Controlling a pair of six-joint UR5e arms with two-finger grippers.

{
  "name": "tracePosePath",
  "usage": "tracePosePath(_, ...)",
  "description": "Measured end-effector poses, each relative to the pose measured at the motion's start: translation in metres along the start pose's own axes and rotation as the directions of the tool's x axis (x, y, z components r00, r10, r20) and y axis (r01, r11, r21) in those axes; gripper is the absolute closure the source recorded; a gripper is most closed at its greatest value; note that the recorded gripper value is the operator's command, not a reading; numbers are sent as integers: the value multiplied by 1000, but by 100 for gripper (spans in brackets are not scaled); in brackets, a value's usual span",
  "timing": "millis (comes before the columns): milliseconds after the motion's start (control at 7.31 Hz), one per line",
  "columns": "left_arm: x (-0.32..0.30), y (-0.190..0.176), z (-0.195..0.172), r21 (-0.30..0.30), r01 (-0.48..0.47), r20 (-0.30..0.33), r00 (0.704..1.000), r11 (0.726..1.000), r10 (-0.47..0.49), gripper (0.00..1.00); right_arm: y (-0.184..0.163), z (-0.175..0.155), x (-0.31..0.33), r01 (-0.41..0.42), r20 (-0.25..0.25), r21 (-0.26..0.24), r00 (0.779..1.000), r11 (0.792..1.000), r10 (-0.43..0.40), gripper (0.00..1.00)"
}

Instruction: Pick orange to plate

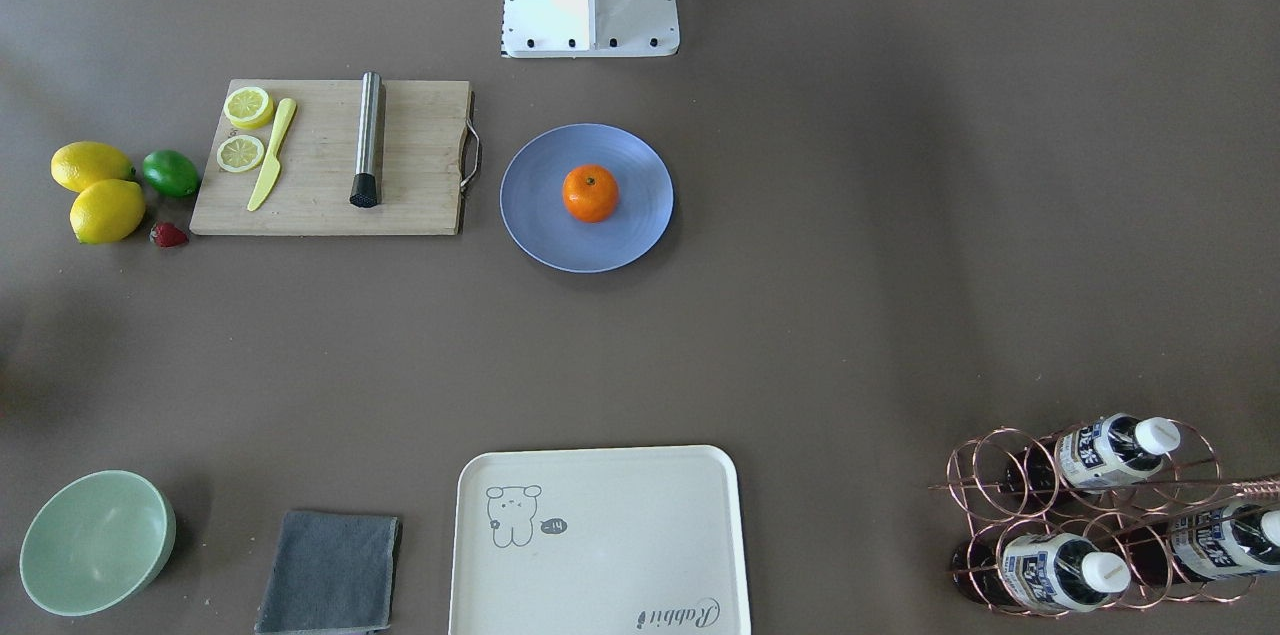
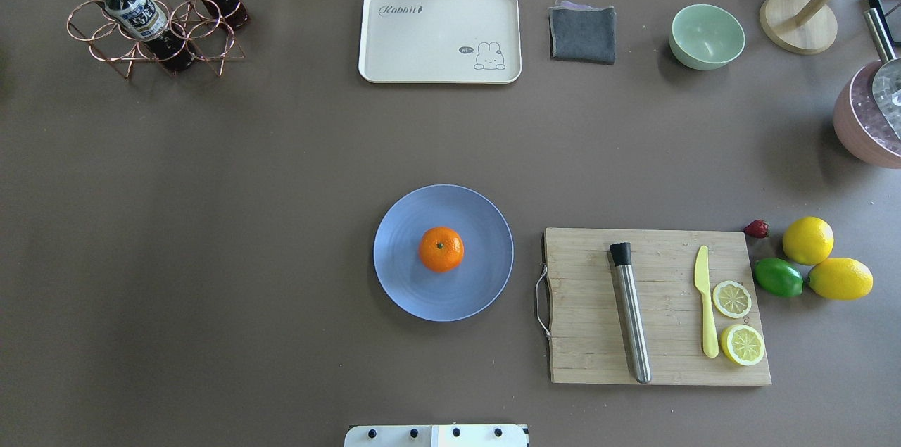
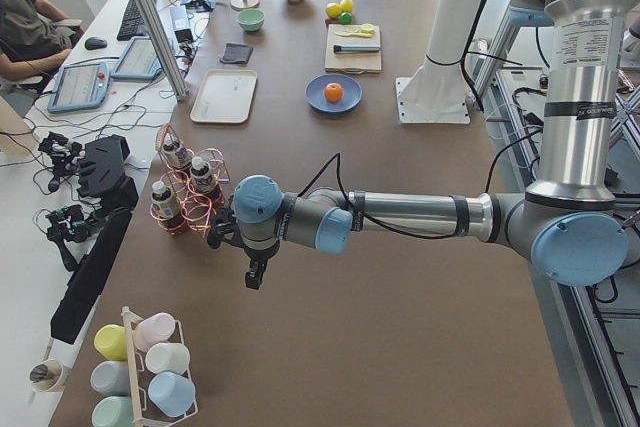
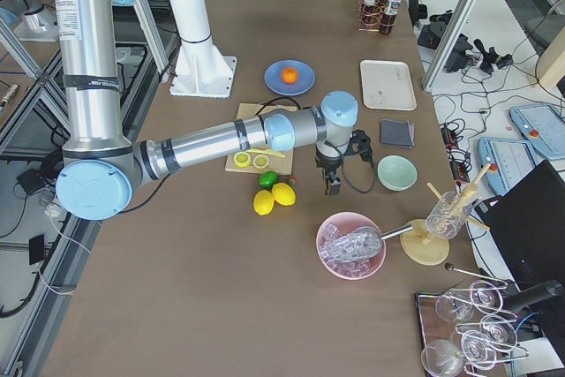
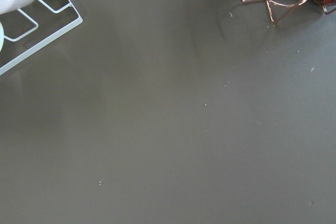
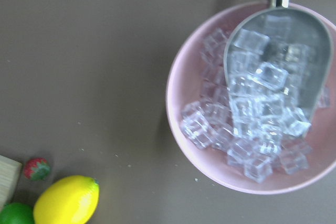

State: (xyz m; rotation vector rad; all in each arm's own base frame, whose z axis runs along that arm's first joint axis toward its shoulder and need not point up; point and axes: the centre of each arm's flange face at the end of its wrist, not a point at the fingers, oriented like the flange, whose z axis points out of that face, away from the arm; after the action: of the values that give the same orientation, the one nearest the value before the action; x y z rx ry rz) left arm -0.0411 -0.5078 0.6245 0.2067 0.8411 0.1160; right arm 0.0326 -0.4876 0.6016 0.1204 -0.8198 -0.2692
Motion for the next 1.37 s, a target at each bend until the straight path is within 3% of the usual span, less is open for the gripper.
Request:
tracePosePath(410,6,4,-10,33,-43,26,999,999,42,3,47,9,57,-31,1,-18,1000,999,31,0)
tracePosePath(684,2,7,-9,32,-43,56,998,999,41,3,56,14,63,-42,1,-25,999,999,42,0)
tracePosePath(1368,-3,20,-5,21,-24,56,998,999,23,3,70,21,68,-59,-5,-43,998,997,59,0)
